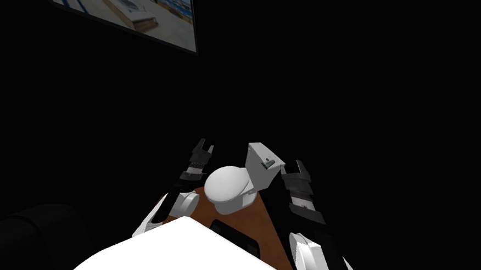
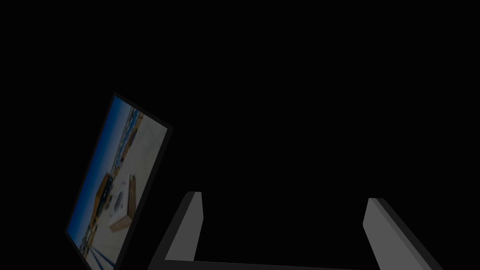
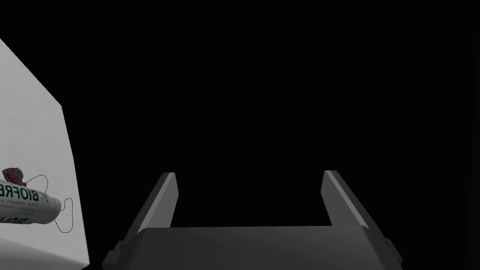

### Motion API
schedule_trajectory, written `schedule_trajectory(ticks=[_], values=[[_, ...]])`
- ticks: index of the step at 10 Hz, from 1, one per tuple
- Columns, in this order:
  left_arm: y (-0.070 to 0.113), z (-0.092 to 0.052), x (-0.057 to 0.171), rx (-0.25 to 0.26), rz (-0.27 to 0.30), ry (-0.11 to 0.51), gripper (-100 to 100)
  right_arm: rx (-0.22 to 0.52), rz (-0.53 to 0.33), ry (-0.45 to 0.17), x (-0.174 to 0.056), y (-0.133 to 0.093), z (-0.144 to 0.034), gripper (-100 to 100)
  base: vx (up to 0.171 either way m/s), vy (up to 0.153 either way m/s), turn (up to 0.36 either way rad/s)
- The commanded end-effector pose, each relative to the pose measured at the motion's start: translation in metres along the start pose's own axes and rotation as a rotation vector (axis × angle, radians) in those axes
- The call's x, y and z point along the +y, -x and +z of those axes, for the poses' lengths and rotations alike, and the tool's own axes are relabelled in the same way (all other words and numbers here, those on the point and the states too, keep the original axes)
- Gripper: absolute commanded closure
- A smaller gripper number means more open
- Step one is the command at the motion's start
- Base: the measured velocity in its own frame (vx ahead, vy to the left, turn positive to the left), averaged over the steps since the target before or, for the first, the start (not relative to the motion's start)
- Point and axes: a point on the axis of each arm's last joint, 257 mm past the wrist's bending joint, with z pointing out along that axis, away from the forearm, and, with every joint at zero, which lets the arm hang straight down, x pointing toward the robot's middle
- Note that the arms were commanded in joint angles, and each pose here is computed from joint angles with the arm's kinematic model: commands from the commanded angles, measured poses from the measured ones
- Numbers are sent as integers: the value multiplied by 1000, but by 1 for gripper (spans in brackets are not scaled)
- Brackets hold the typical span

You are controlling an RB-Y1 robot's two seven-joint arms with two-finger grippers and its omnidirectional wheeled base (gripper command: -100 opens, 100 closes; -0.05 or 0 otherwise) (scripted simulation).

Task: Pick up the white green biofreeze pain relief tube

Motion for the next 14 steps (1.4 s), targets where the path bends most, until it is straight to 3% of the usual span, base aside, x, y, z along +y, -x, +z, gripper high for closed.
schedule_trajectory(ticks=[1,3,4,6,7,9,10,14], values=[[0,0,0,0,0,0,0,-6,81,-34,-12,-1,4,-100,-10,-50,-1],[0,0,0,0,0,0,0,-6,126,-34,-12,-1,4,-100,-8,-30,3],[0,0,0,0,0,0,0,-13,190,-64,-24,-1,6,-100,-3,-35,-5],[0,0,0,0,0,0,0,-14,228,-64,-24,-1,6,-100,-5,-24,3],[0,0,0,0,0,0,0,-21,295,-96,-35,-2,9,-100,0,-29,-4],[0,0,0,0,0,0,0,-23,332,-96,-35,-2,9,-100,-6,-28,3],[0,0,0,0,0,0,0,-31,397,-129,-47,-4,11,-100,-9,-36,-5],[0,0,0,0,0,0,0,-46,528,-164,-60,-6,13,-100,-1,-31,1]])
